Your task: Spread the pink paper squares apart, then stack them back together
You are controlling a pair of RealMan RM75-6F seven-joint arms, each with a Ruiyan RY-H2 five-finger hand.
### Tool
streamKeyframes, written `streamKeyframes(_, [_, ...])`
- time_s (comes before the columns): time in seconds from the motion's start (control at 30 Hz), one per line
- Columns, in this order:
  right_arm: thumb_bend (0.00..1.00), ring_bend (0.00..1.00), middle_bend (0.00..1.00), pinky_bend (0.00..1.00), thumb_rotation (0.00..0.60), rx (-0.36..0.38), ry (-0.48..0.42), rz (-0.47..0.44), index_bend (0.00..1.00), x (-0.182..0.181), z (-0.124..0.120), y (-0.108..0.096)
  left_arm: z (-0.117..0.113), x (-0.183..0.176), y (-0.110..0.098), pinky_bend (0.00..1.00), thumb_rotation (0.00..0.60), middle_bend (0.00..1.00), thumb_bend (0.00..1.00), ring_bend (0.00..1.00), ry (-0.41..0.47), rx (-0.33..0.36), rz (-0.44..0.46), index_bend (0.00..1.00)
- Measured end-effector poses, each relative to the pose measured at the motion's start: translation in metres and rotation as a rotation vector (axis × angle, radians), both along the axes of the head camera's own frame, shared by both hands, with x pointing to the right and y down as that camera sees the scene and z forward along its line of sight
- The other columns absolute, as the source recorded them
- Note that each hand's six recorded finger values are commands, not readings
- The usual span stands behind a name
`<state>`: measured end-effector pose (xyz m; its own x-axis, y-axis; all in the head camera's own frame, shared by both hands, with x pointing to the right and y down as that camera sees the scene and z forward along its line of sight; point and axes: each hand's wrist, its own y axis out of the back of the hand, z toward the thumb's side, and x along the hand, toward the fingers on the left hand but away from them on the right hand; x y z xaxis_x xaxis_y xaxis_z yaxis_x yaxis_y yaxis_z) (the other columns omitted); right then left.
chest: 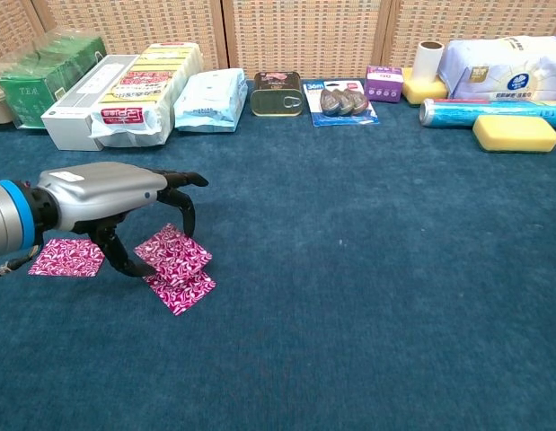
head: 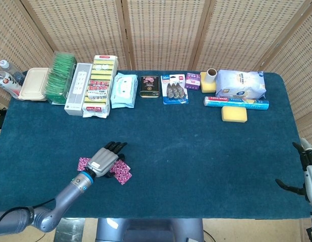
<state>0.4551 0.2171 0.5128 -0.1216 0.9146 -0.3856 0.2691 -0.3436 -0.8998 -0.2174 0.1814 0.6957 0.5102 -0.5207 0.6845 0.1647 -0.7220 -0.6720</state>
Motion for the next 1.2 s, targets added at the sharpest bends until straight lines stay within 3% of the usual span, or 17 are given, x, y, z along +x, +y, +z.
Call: streamKeyframes(1.2, [0.00,0.00,0.00,0.00,0.600,0.009,-0.012,0.006,0.06,0.002,-0.005,-0.001,0.006,0.017,0.017,0.07,0.600,0.00,0.24,0.00,-0.047,-0.015,0.074,0.37])
